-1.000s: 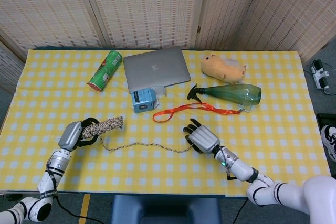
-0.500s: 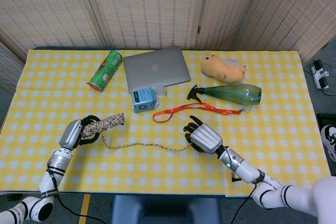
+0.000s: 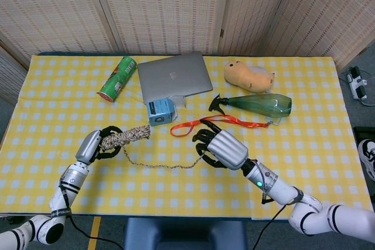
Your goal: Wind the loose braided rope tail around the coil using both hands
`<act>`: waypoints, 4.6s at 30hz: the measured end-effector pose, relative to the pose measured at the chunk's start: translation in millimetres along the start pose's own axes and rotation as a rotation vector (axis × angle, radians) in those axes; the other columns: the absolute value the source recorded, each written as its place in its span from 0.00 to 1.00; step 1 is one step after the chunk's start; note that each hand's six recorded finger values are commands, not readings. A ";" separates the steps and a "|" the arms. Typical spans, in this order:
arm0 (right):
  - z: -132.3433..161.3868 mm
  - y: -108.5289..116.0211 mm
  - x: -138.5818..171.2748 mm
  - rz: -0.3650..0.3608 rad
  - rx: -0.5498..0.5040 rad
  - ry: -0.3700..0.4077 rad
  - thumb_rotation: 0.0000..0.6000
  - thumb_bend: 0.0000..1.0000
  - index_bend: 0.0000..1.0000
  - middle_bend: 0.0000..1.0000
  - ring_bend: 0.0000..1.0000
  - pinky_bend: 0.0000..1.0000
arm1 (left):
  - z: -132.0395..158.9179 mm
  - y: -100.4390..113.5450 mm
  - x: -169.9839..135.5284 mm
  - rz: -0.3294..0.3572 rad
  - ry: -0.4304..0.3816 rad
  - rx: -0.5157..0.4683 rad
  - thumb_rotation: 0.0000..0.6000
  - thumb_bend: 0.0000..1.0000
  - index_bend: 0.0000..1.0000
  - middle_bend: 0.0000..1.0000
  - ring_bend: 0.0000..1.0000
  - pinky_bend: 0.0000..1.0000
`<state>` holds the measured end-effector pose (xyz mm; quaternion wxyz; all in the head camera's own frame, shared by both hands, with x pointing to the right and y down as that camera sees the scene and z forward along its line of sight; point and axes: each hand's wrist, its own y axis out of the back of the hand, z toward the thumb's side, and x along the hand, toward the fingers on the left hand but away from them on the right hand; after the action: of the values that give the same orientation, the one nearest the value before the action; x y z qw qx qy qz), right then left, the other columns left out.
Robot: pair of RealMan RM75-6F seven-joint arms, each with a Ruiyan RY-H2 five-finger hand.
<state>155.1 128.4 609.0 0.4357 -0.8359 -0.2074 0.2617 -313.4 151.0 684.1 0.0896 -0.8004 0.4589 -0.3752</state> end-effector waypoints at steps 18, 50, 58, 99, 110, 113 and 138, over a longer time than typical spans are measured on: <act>27.4 70.5 -67.5 -0.089 -0.068 0.020 1.00 0.52 0.78 0.35 0.26 0.10 | 57.4 -43.4 2.3 -0.182 -0.125 -0.091 1.00 0.79 0.80 0.72 0.68 0.77; -58.7 11.8 -76.7 0.000 0.048 -0.231 1.00 0.52 0.79 0.36 0.26 0.10 | 121.2 -15.6 -3.7 -0.476 -0.256 -0.708 1.00 0.79 0.80 0.73 0.68 0.77; -54.8 -29.7 -61.2 0.062 0.081 -0.186 1.00 0.52 0.79 0.36 0.26 0.10 | 121.7 10.8 2.0 -0.448 -0.248 -0.857 1.00 0.79 0.81 0.74 0.69 0.77; 64.9 -91.7 -44.4 0.270 0.247 0.148 1.00 0.52 0.79 0.38 0.26 0.10 | 60.8 58.4 42.6 0.103 -0.032 -0.824 1.00 0.80 0.81 0.74 0.69 0.77; 84.0 -16.7 -52.9 0.118 0.335 0.186 1.00 0.52 0.80 0.39 0.29 0.11 | 39.4 56.7 45.0 0.238 0.001 -0.576 1.00 0.80 0.81 0.74 0.69 0.77; 86.8 10.8 -61.3 0.058 0.365 0.173 1.00 0.52 0.80 0.38 0.29 0.11 | 35.2 52.4 44.2 0.250 0.002 -0.521 1.00 0.80 0.82 0.74 0.69 0.77; 88.0 80.8 -127.2 -0.089 0.355 0.041 1.00 0.52 0.80 0.35 0.26 0.11 | 36.3 -8.2 15.6 -0.084 -0.124 -0.281 1.00 0.80 0.83 0.75 0.69 0.75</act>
<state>11.5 66.6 531.6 0.5918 -0.7409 -0.1859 0.2576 -278.5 135.8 670.8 -0.0108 -0.8453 0.4663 -0.2607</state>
